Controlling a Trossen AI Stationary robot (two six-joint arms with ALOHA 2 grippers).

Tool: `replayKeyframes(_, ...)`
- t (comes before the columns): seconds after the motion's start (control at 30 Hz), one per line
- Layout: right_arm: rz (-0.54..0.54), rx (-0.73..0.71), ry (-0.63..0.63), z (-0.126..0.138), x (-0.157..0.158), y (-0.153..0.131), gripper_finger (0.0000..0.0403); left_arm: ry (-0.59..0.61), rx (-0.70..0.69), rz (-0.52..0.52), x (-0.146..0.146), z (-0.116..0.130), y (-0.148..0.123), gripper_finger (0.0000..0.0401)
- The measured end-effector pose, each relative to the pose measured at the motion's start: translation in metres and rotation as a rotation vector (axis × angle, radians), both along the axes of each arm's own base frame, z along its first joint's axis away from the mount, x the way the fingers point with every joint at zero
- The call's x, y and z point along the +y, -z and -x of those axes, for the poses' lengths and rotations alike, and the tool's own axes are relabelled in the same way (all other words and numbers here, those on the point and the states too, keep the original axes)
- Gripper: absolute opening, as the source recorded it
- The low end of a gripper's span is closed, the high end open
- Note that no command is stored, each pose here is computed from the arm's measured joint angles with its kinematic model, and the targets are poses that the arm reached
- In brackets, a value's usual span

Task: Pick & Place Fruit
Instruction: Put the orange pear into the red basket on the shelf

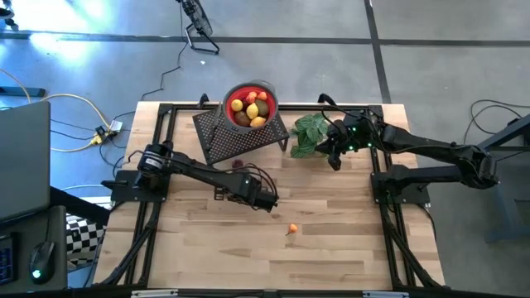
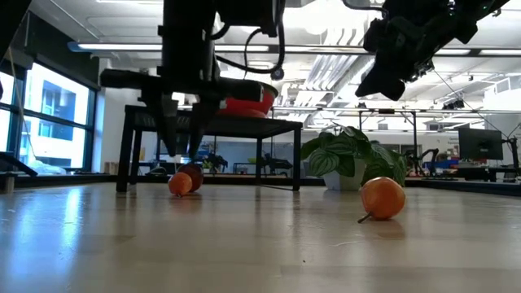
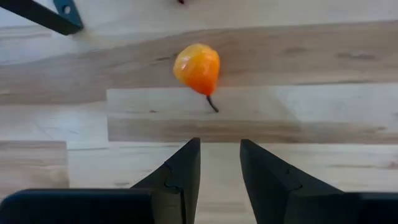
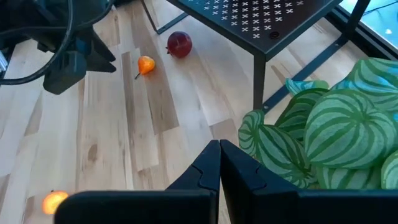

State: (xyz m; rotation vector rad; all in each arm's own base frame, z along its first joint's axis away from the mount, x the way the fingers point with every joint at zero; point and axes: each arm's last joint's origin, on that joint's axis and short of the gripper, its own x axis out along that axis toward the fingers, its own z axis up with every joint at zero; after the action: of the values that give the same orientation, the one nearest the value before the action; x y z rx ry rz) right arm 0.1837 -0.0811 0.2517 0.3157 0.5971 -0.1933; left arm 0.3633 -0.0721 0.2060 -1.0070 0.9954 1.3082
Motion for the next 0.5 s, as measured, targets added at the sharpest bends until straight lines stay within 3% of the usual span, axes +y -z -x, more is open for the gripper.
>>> replayKeyframes(0.5, -0.001, -0.001, -0.005, 0.0, 0.0002, -0.0001, 0.0002, -0.173, -0.059, -0.048, 0.0019, 0.0006, 0.0019, 0.0109)
